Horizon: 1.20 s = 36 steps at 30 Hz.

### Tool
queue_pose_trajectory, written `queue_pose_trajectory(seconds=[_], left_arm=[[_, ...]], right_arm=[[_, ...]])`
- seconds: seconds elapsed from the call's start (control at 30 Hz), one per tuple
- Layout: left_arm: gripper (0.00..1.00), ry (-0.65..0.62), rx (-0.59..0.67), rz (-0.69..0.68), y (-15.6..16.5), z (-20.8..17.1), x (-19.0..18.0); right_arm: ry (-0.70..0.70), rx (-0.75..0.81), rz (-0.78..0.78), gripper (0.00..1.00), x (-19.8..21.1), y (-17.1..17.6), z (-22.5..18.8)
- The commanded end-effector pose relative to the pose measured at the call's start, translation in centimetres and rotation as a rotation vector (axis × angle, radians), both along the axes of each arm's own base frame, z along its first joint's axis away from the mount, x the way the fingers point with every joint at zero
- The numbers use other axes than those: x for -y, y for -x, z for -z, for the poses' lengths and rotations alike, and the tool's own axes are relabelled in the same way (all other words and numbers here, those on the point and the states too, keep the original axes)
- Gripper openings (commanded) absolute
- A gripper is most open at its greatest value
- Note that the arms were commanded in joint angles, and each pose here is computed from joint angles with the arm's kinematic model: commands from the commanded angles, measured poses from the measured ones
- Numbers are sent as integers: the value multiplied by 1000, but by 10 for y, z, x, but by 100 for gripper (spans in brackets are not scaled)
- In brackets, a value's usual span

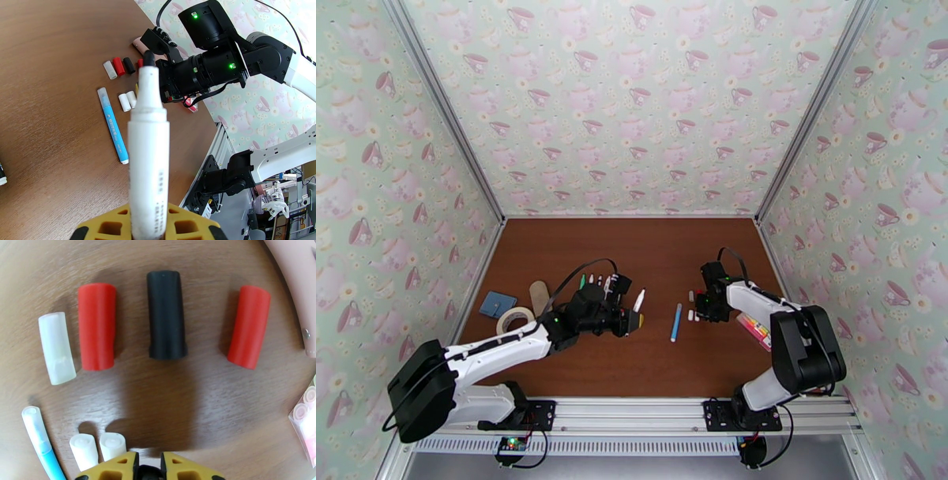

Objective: Open the pen caps

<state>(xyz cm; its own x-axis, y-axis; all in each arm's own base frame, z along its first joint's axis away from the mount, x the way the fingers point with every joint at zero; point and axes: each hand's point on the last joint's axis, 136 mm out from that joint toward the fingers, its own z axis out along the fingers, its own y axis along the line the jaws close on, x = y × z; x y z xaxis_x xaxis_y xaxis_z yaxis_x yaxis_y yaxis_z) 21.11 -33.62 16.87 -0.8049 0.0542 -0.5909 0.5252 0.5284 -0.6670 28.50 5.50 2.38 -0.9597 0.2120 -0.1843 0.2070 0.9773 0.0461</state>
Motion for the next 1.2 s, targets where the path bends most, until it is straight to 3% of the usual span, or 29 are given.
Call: queue_pose_trajectory(seconds=[0.0,0.33,0.5,0.7,1.0,1.17], left_arm=[[6,-4,19,-12,-5,-8,4],[6,-49,16,-29,-7,-4,5],[4,-176,4,-125,-21,16,-9],[4,-275,-9,-169,-30,30,-12],[7,-452,-42,-274,-58,53,-6],[9,-553,-50,-341,-77,71,-6]], right_arm=[[24,44,-1,26,4,-11,-8],[-21,109,1,32,-2,-14,-28],[-87,216,-5,37,-11,-17,-54],[-289,394,-78,45,-43,-20,-97],[-560,526,-192,50,-83,-4,-139],[-632,571,-230,53,-96,6,-151]])
